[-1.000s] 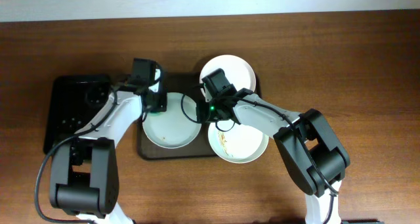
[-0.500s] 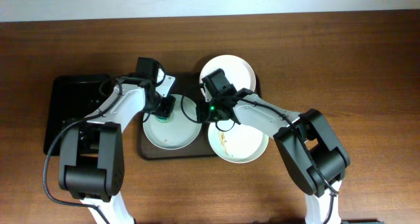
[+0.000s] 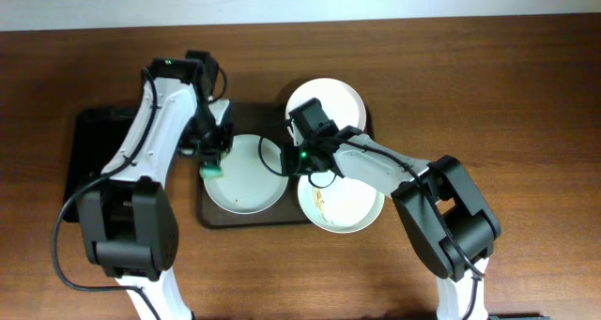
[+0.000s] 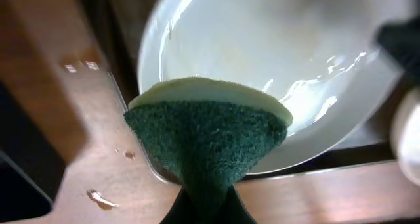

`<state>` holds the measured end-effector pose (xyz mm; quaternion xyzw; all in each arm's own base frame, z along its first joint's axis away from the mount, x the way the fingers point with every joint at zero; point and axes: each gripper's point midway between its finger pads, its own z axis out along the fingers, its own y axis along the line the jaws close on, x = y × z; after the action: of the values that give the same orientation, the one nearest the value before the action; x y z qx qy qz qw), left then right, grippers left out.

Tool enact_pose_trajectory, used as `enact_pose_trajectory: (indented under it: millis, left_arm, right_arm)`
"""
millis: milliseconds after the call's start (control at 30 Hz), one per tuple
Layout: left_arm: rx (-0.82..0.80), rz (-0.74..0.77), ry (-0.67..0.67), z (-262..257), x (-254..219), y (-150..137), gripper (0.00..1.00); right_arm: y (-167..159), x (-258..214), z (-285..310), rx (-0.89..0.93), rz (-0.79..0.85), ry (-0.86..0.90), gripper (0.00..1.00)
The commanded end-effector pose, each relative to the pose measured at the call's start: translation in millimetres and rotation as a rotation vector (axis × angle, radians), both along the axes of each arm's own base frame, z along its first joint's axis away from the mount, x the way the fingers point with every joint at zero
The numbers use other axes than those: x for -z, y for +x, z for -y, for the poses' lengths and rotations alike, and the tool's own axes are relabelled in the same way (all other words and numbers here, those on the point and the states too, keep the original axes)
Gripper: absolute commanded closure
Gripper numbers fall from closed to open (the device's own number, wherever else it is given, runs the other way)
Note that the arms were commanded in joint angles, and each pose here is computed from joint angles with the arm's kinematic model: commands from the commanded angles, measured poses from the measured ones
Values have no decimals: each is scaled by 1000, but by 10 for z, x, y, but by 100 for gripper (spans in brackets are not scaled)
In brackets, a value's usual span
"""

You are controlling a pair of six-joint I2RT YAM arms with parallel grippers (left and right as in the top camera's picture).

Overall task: Clean dirty plates on tray and stack at the side
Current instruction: 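Lift the left sponge away and tilt the plate up with the right gripper, then lower the plate and scrub it again with the sponge in the left gripper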

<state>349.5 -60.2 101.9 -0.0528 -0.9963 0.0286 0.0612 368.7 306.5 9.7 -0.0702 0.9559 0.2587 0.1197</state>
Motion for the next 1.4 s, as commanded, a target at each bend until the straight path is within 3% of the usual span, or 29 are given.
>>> enact_pose_trajectory:
  millis: [0, 67, 133, 267, 500, 767, 967, 1100, 1233, 1267, 1367]
  left_arm:
    - [-37, 218, -50, 9, -670, 477, 99]
    - [-84, 390, -65, -133, -1045, 824, 99]
    - [-155, 465, -69, -310, -1131, 1007, 99]
    - [-191, 458, -62, -444, -1067, 1049, 99]
    - [-191, 427, -58, -445, -921, 1088, 99]
    - [-191, 431, -58, -445, -923, 1096, 99]
    - [-191, 434, -59, -445, -926, 1103, 99]
    - [-191, 433, -59, -445, -925, 1101, 99]
    - [-192, 395, -55, -447, -897, 1013, 99]
    - [-194, 378, -53, -455, -886, 972, 99]
    - [-197, 340, -51, -461, -863, 882, 99]
  right_arm:
    - [26, -148, -50, -34, 28, 30, 96]
    - [114, -450, 83, -16, 111, -39, 96]
    - [180, -703, 306, 28, 195, -145, 96]
    - [250, -1058, 750, 149, 347, -378, 96]
    - [130, -1533, 722, 213, 700, -748, 96]
    - [146, -2047, 714, 423, 940, -835, 96]
    - [-215, -2481, 596, 576, 1146, -939, 96]
    - [-197, -2385, 473, 560, 1123, -854, 96]
    - [-98, -1718, 32, 343, 803, -493, 96]
    - [-103, -1514, -39, 310, 658, -382, 96]
    - [-9, -1234, -43, 247, 407, -204, 96]
